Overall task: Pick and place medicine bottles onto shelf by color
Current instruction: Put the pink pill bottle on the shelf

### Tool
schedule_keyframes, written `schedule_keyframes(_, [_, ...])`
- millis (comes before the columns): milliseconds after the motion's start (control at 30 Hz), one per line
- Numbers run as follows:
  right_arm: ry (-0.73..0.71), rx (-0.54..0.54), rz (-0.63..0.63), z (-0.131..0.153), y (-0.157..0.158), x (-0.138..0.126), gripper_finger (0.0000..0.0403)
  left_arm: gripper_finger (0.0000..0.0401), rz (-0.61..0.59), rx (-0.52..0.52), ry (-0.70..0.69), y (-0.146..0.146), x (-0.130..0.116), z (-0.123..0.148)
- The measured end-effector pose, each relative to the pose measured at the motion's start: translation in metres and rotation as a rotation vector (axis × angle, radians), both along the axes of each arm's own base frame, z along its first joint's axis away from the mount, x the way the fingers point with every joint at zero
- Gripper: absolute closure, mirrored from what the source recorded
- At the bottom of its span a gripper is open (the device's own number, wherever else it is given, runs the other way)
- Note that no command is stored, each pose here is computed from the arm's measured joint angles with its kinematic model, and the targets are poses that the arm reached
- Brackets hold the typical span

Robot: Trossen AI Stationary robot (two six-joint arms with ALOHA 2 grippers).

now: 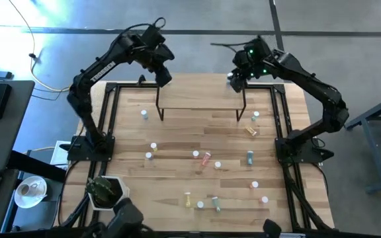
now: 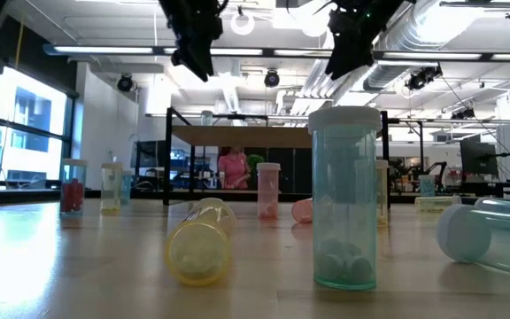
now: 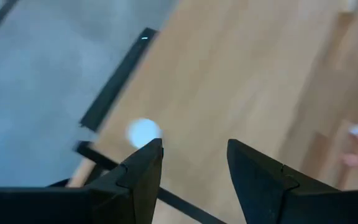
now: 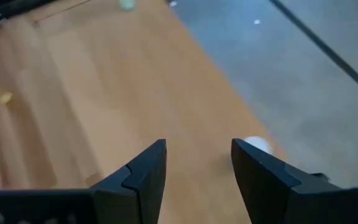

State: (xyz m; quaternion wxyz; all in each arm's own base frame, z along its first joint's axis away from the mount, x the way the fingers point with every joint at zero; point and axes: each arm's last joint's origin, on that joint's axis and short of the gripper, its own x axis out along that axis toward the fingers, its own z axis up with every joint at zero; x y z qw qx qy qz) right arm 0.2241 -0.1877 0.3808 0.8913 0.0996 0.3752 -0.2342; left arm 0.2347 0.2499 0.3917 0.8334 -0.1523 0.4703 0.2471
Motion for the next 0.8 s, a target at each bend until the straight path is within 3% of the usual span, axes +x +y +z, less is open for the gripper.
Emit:
schedule_keyframes(433, [0.028,0.114,0.344,-0.042,0.051,0.037,0.0230,0.0229,-0.082,0.080,-0.168,-0.076,-0.012,-0.036])
schedule_keyframes(800, [0.006,0.092,0.550,-0.043,0.106,0.063,0.0230,0.0229,-0.171,0.117,-0.297,-0.116,-0.005,-0.067])
